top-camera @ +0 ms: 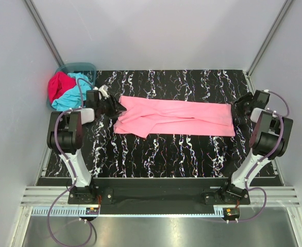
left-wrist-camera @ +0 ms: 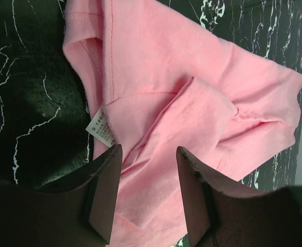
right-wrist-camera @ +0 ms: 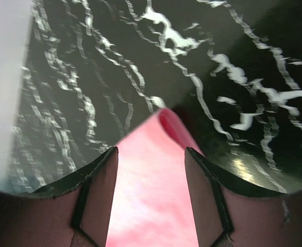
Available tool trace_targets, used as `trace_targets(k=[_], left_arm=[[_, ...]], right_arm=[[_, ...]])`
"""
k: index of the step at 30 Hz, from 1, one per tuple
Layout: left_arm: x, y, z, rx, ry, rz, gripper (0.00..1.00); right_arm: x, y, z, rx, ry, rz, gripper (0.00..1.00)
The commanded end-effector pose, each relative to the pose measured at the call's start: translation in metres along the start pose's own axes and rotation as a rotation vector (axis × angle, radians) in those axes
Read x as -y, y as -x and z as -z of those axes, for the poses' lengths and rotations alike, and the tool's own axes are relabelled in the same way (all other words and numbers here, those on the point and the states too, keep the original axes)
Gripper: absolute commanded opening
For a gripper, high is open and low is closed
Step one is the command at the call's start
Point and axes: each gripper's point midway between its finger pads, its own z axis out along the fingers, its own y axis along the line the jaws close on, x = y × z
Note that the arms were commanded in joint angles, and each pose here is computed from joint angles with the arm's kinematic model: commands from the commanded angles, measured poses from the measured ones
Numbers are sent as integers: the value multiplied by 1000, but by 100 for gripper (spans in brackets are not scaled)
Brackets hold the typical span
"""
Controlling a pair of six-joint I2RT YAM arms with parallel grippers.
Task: Fold and stack the t-shirts
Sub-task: Fold the tshirt
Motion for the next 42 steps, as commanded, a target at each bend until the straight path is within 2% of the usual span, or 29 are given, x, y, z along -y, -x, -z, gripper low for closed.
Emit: trace_targets(k=[1,9,17,22,27,34,38,42], left_arm=[[15,14,0,16,-55,-56,51],[13,-4,-10,-26,-90,-16,51],[13,-13,-9,-41,-108,-22,50],[18,-17,-8,-55,-92,-49,50],[9,-17,6,-83,13,-114,50],[3,-14,19,-102,87,-168,52],[11,-3,23,-80,78,-181,54],[-1,0,29,-90,126,-192,55]], right_arm=[[8,29,30,33,-91,165,62],[41,29,57,-42,-206,186,62],[30,-3,55,-194,-96,155,61],[33,-5,56,-201,-103,150,61],[38,-1,55,-190,-155,133,61],[60,1,56,-168,-275,109,61],[57,1,56,-175,-263,99,60],[56,2,54,-176,-261,93,60]])
